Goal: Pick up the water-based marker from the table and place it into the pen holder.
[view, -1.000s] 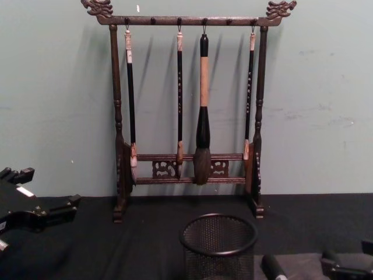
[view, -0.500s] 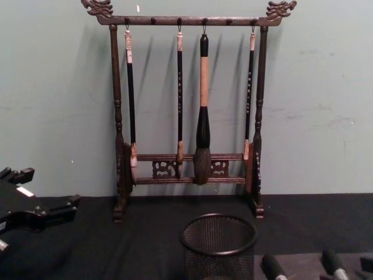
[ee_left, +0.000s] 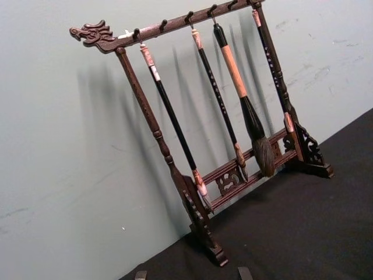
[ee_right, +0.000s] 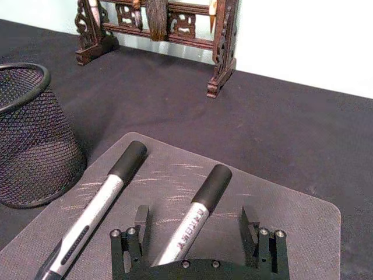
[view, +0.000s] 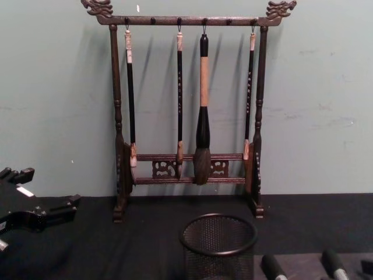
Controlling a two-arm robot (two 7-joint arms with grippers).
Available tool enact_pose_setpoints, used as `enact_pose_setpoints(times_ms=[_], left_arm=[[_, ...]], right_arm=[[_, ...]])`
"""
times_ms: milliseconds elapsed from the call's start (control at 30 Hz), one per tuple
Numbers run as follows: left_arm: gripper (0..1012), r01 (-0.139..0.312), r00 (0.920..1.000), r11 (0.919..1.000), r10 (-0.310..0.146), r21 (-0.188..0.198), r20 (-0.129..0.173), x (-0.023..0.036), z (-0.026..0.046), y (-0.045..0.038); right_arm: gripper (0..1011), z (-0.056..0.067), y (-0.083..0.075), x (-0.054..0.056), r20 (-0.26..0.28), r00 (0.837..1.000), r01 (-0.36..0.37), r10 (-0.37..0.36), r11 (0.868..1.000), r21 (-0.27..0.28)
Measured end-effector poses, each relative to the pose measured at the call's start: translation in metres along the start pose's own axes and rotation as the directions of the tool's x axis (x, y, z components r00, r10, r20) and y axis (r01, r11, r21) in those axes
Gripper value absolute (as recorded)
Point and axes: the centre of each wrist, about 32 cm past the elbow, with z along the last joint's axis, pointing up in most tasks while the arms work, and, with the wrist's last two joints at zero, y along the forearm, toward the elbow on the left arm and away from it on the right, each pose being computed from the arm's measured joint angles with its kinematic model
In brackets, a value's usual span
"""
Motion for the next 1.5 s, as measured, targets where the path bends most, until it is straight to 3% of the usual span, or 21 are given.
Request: enact_pose_setpoints(times_ms=[1000,1233,1500], left_arm=[[1009,0.000,1.0000,1.0000,0.000,0.000,0.000,0.0000,0.0000,0.0000],[1009,0.000,1.0000,1.0000,0.000,0.000,0.000,0.0000,0.0000,0.0000],[1009,0.000,1.0000,1.0000,0.000,0.000,0.000,0.0000,0.0000,0.0000]], right_arm=[[1002,-0.0020,0.0018,-0.0004,0.016,1.000,-0.004,0.004,1.000,-0.012],[887,-0.0018,0.0018,-0.0004,0.015,1.000,-0.005,0.005,1.000,-0.011],[629,-0.0016,0.0017,-0.0004,0.015,1.000,-0.004,0.005,1.000,-0.011]])
